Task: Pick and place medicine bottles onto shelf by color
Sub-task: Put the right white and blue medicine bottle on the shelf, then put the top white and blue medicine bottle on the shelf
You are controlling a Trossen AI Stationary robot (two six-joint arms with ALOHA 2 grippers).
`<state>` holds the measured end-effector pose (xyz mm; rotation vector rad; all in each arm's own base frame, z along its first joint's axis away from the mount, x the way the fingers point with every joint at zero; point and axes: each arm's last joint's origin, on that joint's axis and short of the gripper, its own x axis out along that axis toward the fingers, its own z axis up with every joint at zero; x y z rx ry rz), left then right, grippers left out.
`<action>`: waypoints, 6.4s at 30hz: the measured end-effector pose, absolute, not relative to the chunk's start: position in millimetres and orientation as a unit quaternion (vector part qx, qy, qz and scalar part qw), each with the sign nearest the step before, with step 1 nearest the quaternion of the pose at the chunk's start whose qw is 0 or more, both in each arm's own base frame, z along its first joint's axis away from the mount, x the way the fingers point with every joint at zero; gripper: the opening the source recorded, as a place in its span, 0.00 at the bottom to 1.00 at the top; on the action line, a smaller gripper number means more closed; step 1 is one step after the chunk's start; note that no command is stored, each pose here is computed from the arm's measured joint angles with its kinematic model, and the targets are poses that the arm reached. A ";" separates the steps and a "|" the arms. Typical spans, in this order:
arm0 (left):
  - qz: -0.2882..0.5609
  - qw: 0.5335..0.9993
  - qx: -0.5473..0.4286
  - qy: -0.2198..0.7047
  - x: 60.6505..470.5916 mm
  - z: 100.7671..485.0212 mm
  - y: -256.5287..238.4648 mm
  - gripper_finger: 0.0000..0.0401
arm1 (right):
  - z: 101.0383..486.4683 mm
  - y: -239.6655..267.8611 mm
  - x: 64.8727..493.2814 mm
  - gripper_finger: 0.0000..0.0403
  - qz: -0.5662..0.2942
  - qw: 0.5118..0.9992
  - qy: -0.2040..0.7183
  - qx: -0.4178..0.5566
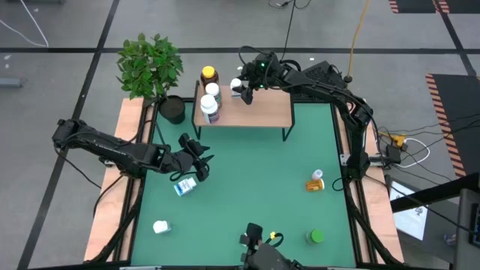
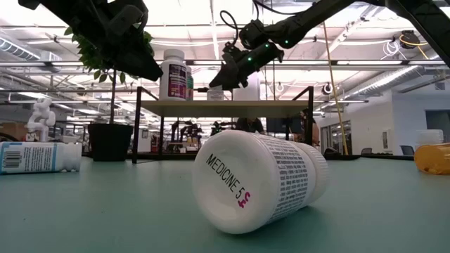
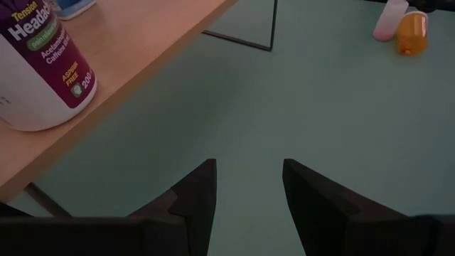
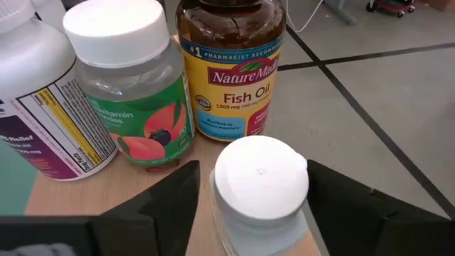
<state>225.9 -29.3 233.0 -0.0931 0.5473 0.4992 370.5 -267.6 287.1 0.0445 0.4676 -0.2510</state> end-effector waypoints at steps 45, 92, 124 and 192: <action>0.166 0.935 -0.185 0.253 215.1 232.8 -77.4 0.41 | 212.8 22.1 235.3 0.78 -0.052 0.979 0.199 -0.009; 0.183 0.898 -0.074 0.393 195.3 199.1 -92.4 0.41 | 154.7 49.1 271.6 0.78 0.032 0.992 0.124 -0.009; 0.151 0.880 -0.151 0.425 195.6 197.7 -95.0 0.46 | 154.8 49.1 271.6 0.78 0.030 0.992 0.124 0.000; 0.213 0.846 -0.057 0.485 189.2 153.1 -83.7 0.53 | 165.6 42.1 275.0 0.78 0.003 0.979 0.070 0.191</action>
